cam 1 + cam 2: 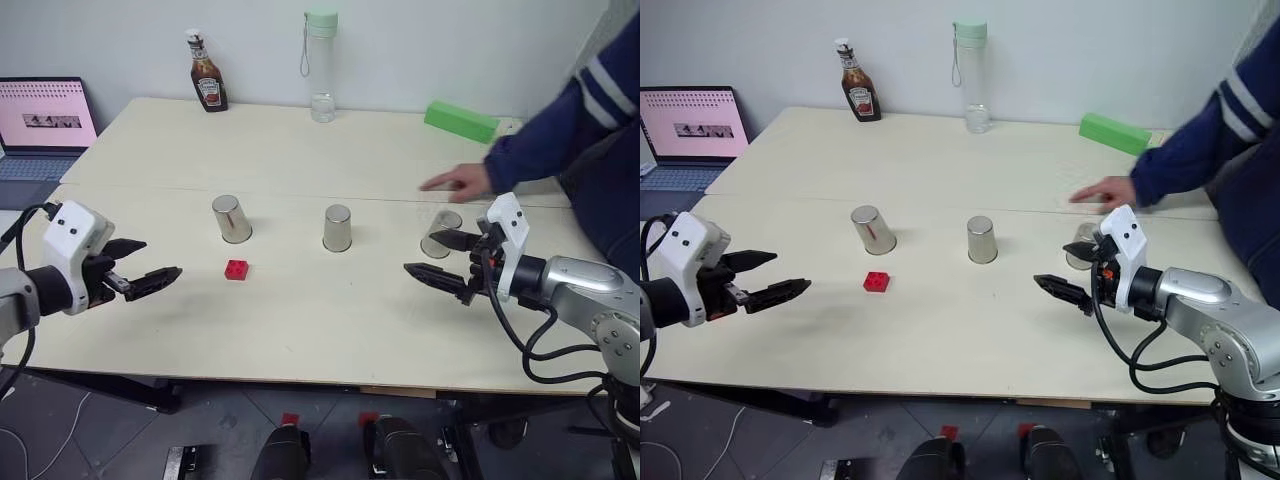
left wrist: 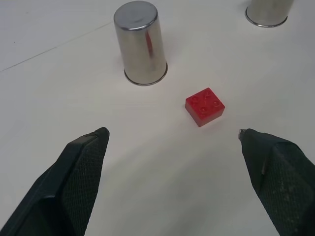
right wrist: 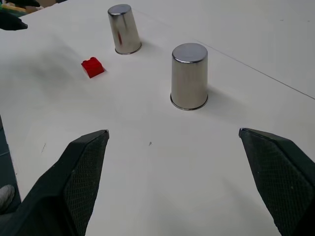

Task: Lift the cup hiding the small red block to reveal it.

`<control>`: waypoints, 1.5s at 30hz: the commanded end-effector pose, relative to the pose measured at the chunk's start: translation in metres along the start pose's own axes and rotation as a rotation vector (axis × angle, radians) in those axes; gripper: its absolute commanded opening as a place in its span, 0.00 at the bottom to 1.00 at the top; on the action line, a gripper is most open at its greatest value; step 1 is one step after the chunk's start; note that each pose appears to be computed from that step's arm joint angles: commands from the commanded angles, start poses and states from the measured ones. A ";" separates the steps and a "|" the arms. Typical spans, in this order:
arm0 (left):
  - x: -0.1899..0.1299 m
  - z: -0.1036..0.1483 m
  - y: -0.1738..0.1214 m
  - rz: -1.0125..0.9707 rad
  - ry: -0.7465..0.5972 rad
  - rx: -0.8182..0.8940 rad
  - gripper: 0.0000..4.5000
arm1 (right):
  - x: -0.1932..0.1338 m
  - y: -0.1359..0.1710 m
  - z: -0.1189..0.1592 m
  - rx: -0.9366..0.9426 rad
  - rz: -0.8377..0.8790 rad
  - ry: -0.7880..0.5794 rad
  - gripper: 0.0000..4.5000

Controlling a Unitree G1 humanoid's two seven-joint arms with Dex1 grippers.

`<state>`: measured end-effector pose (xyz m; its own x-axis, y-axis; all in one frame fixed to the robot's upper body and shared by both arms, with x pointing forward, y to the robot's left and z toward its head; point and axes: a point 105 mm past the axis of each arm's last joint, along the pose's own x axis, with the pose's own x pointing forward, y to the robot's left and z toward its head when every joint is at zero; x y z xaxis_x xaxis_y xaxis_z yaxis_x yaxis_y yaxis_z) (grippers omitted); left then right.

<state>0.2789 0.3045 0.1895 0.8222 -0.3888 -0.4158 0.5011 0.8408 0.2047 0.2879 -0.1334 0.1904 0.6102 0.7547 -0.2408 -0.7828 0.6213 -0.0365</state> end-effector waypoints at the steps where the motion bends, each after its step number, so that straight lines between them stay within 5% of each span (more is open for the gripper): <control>1: -0.008 0.014 0.001 0.009 -0.043 0.030 1.00 | -0.006 0.002 0.008 -0.026 -0.004 -0.025 1.00; 45: -0.002 0.018 0.002 -0.010 -0.041 0.057 1.00 | -0.004 0.001 0.010 -0.032 0.003 -0.025 1.00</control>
<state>0.2819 0.3019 0.1952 0.8192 -0.4099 -0.4010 0.5168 0.8309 0.2064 0.2869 -0.1350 0.1909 0.6144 0.7511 -0.2417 -0.7783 0.6273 -0.0289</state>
